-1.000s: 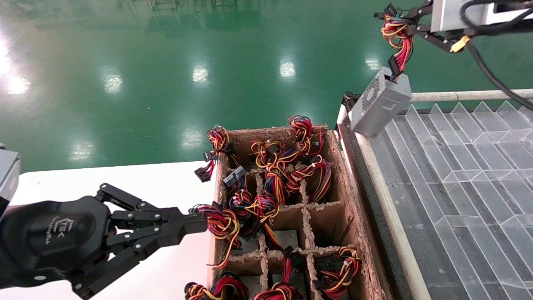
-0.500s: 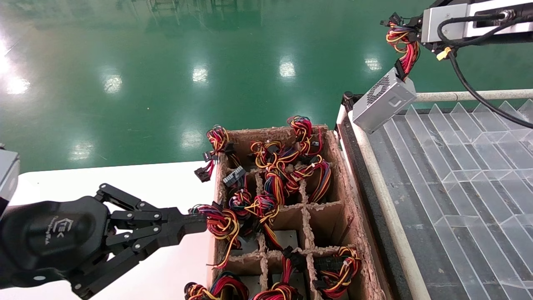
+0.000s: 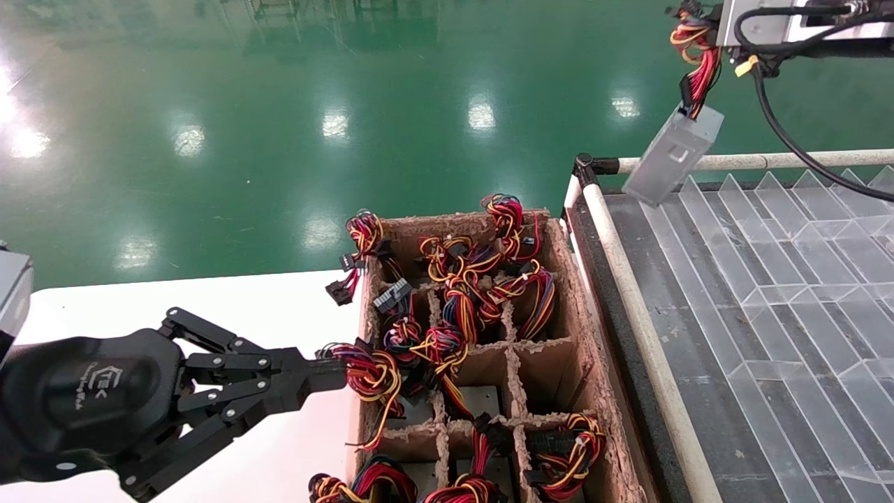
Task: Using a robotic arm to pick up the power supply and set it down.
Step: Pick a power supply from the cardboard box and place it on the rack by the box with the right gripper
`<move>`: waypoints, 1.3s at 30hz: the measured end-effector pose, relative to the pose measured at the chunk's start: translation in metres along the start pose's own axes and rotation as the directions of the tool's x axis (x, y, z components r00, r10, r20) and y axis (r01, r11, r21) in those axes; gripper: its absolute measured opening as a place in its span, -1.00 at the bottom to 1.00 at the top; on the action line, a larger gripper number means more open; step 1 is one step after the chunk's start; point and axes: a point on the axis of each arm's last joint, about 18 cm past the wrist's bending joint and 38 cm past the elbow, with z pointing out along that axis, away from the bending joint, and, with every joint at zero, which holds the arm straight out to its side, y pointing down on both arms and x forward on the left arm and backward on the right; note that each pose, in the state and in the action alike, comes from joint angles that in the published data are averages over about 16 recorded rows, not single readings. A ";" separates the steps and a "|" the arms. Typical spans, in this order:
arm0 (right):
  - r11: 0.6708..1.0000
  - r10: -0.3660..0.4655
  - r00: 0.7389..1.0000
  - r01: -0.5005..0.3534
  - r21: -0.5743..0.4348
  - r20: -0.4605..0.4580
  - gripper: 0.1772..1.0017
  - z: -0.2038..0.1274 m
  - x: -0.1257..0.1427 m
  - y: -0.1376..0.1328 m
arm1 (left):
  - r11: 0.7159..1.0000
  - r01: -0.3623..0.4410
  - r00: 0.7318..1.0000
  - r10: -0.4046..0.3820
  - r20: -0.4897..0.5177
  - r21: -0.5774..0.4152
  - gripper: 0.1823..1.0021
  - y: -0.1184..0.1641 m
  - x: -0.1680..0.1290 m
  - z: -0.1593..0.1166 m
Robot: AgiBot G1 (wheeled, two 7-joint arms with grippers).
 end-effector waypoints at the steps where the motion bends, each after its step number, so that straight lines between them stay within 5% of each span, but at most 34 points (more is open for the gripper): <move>1: 1.000 -0.002 1.000 0.002 -0.008 -0.004 -0.87 0.001 0.000 0.001 | 1.000 0.000 1.000 0.000 0.000 0.000 -0.98 0.000 0.000 0.000; 11: 0.999 -0.040 0.999 0.040 -0.020 0.006 -0.87 0.005 0.000 -0.001 | 1.000 0.000 1.000 0.000 0.000 0.000 -0.98 0.000 0.000 0.000; 27: 0.980 -0.145 0.979 0.123 0.156 0.142 -0.87 0.000 -0.018 -0.035 | 1.000 0.000 1.000 0.000 0.000 0.000 -0.98 0.000 0.000 0.000; 39: 0.985 -0.120 0.987 0.105 0.134 0.110 -0.87 0.026 -0.025 -0.050 | 1.000 0.000 1.000 0.000 0.000 0.000 -0.98 0.000 0.000 0.000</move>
